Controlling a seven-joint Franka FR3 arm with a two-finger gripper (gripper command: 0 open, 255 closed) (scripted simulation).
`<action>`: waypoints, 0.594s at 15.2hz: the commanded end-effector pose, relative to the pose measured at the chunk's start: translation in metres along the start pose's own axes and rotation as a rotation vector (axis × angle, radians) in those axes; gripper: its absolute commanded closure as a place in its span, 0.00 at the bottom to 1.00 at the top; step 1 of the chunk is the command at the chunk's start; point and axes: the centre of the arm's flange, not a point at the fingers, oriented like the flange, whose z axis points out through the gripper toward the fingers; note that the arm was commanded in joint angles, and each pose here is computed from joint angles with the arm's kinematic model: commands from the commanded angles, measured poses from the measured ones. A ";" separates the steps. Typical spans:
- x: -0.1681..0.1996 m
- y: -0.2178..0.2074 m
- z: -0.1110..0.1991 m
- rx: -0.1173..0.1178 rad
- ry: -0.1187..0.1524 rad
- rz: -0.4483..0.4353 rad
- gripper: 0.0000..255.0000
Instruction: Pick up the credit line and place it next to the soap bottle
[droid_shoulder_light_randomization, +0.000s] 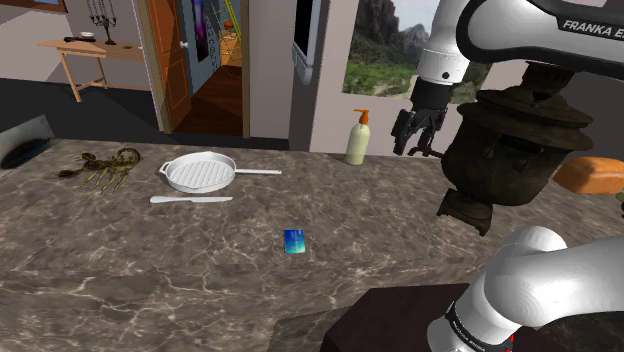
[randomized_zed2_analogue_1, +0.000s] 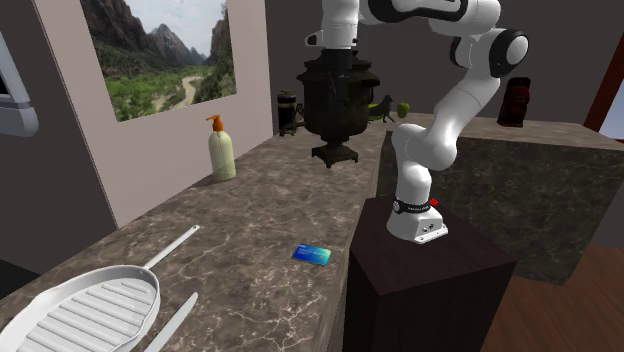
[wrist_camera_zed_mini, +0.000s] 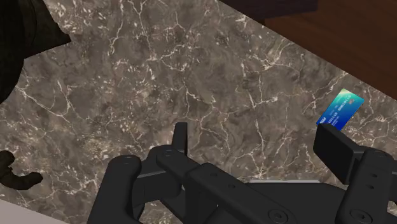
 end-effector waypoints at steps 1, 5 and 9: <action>0.000 0.000 0.000 0.000 0.000 0.000 0.00; 0.007 -0.037 0.036 0.012 -0.022 0.070 0.00; 0.015 -0.073 0.071 0.024 -0.045 0.139 0.00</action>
